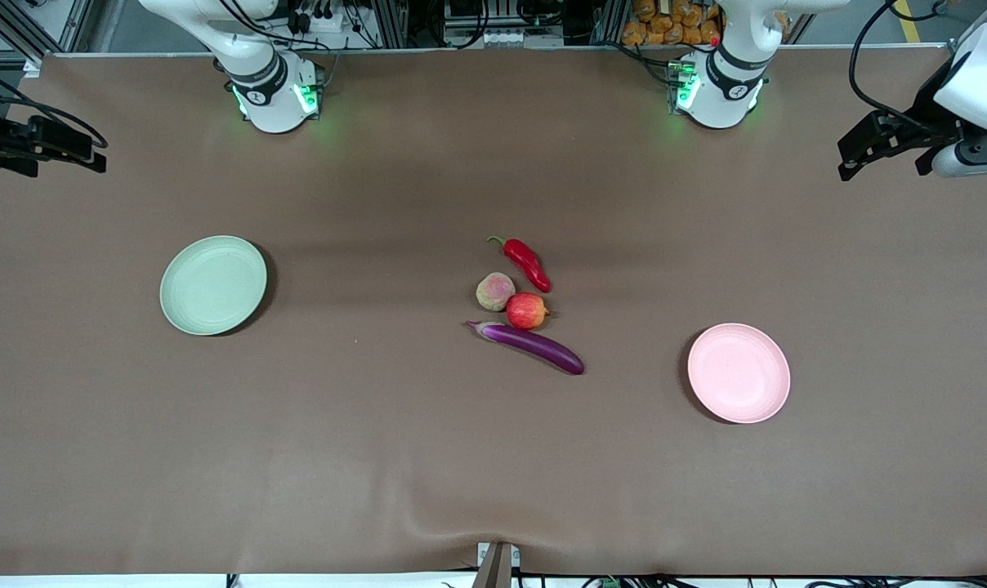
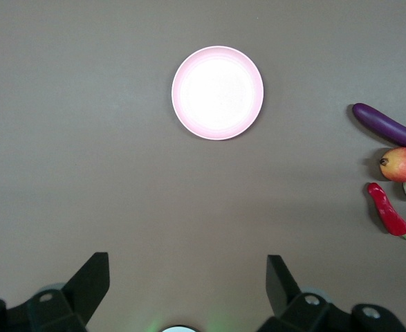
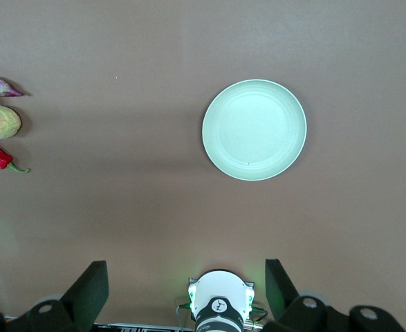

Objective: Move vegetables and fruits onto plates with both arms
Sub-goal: 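Move the left gripper out toward the purple eggplant, then lower the left gripper and grasp the purple eggplant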

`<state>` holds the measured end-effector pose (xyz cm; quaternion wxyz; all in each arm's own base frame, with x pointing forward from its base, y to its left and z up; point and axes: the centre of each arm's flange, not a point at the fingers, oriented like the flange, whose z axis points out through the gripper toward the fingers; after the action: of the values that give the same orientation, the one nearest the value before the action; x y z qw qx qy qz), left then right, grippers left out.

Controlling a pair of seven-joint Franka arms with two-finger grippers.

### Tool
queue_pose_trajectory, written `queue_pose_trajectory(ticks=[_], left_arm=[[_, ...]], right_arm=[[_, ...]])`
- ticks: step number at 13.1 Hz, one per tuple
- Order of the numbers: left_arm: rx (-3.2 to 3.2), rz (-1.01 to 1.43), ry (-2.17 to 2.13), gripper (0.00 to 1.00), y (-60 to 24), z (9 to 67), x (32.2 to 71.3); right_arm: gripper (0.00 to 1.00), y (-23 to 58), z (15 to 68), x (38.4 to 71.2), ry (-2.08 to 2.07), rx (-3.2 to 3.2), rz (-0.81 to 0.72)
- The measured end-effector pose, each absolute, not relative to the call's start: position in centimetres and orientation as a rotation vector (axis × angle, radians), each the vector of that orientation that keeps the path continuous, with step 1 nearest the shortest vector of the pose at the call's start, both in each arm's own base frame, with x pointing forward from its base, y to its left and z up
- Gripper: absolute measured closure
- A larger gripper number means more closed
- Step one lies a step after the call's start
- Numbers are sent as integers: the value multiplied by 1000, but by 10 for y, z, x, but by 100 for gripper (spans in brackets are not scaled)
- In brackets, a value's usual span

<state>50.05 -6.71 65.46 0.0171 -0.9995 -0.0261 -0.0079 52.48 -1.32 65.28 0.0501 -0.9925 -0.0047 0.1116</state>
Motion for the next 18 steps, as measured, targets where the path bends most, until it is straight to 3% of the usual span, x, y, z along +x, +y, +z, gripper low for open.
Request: queue_pose_trajectory(ticks=[9, 13, 18], left_arm=[[-3104, 12, -4, 0, -75, 642, 512], [-3095, 110, 29, 0, -106, 591, 540], [-3070, 158, -387, 0, -171, 493, 583]], right_arm=[[0, -14, 647, 527, -13, -3021, 358], [0, -29, 645, 530, 31, -3031, 343], [0, -40, 635, 538, 54, -3029, 352]])
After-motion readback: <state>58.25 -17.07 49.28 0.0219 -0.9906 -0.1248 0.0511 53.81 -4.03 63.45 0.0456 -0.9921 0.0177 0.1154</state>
